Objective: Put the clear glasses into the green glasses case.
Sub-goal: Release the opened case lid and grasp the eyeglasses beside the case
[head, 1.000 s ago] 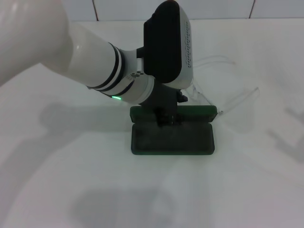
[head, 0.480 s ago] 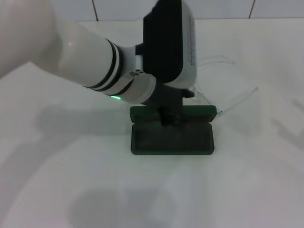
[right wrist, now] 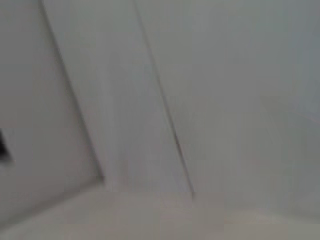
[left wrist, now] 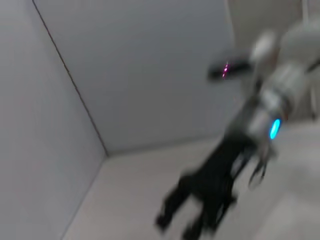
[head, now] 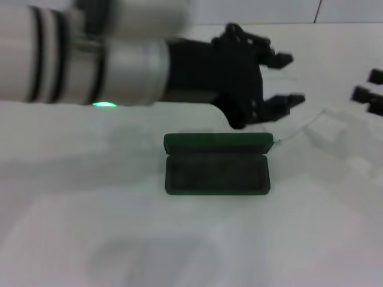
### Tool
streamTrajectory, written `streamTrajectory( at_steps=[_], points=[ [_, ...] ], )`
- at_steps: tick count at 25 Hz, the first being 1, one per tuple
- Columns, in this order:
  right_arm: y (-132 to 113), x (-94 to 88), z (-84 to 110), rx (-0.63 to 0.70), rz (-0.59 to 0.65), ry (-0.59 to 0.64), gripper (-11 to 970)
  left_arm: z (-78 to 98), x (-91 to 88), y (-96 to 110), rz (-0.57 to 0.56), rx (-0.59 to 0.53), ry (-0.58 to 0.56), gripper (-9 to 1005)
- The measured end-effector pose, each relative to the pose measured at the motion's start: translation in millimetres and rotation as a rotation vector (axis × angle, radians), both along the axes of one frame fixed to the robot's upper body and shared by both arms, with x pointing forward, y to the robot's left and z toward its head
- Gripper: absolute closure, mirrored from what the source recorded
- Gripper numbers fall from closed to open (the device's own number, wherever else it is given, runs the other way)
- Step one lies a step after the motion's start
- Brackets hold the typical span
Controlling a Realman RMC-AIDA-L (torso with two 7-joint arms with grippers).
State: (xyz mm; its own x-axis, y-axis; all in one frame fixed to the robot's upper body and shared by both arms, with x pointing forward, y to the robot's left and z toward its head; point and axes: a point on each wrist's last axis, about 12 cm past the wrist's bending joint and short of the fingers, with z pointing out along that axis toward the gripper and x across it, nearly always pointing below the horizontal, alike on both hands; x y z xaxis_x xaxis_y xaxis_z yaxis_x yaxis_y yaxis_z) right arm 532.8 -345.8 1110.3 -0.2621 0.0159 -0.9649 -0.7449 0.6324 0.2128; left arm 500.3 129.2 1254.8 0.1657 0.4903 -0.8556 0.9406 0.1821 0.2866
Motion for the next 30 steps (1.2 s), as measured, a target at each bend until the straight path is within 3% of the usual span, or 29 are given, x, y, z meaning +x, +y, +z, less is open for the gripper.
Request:
streamTrajectory(
  at_steps=[6, 12, 14, 23, 30],
  points=[
    [41, 37.9, 32.7, -0.185, 0.116, 0.164, 248, 1.5, 0.1, 46, -0.034, -0.194, 0.136, 505],
    [92, 61.9, 72.2, -0.371, 0.186, 0.288, 267, -12.1, 1.6, 99, -0.118, -0.437, 0.269, 507],
    [110, 69.7, 82.9, -0.433, 0.176, 0.332, 274, -18.5, 3.0, 107, -0.116, -0.471, 0.294, 507],
    [178, 106.7, 106.9, -0.741, 0.096, 0.491, 303, -50.1, 10.3, 117, -0.105, -0.532, 0.341, 507],
    [207, 121.2, 110.9, -0.773, 0.127, 0.487, 326, -54.7, 11.6, 116, -0.110, -0.533, 0.334, 507]
  ],
)
